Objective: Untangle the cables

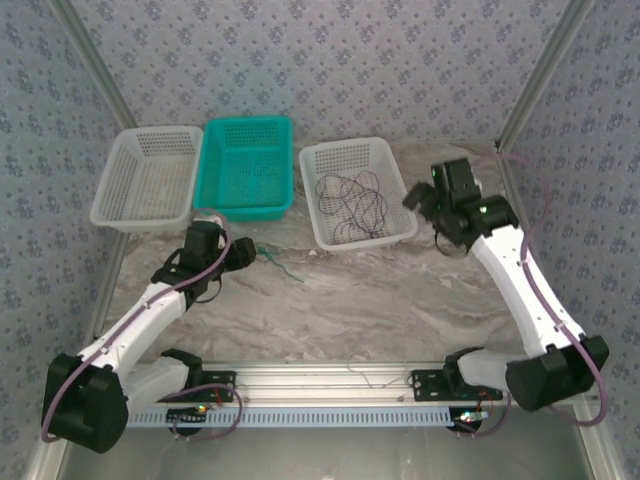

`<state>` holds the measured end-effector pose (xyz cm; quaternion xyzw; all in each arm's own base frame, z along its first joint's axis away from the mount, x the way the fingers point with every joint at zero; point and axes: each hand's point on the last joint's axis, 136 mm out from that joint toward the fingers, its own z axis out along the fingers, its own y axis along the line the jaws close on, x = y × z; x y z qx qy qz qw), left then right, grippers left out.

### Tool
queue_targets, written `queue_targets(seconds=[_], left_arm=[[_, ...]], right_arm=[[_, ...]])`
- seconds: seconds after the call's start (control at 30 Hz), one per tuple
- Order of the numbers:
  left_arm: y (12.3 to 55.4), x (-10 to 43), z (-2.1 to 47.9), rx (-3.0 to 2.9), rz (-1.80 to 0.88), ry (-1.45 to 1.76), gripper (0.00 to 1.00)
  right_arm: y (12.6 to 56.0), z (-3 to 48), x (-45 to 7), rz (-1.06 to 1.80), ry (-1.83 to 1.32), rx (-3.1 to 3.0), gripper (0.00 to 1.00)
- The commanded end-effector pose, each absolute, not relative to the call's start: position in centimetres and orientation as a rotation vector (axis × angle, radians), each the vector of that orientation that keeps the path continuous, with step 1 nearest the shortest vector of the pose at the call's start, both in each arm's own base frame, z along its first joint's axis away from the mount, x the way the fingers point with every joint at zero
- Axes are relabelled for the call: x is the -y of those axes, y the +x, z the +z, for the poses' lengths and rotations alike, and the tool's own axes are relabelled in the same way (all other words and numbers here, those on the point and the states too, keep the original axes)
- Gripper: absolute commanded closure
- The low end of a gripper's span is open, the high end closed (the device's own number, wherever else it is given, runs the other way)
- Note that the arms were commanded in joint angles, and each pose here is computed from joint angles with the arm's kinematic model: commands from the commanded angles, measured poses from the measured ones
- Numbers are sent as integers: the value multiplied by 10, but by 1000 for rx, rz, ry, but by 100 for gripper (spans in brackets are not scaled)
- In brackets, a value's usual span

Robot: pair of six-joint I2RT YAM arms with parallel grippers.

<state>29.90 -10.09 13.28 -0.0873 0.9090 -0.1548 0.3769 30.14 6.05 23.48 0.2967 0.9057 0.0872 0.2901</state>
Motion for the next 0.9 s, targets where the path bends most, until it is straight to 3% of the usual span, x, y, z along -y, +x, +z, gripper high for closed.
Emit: queue_targets(seconds=[0.0, 0.1, 0.17, 0.3, 0.4, 0.53, 0.67, 0.73, 0.83, 0.87], left_arm=[[309, 94, 164, -2240, -335, -201, 6], [311, 89, 170, -2229, -288, -183, 1], [314, 88, 176, -2215, -276, -171, 1], [316, 89, 184, -2193, -263, -140, 1], [316, 89, 188, -2188, -269, -130, 1], [312, 92, 185, -2195, -303, -134, 1], [308, 93, 182, -2193, -331, -150, 1], [307, 95, 182, -2188, -347, -153, 1], [306, 97, 183, -2188, -363, -146, 1], [305, 97, 183, -2191, -366, -142, 1]], right_arm=[[201, 165, -40, 8, 1072, -2708, 3], [151, 125, -58, 6, 1135, -2916, 4], [141, 111, -83, 79, 1035, -3021, 6], [147, 109, -187, 553, 230, -3144, 10], [133, 116, -226, 460, -353, -3013, 6], [104, 106, -259, 521, -683, -2992, 5], [85, 75, -259, 311, -887, -3013, 9], [83, 61, -260, 267, -939, -3015, 15], [88, 47, -267, 238, -972, -2999, 49], [93, 46, -266, 200, -972, -2987, 67]])
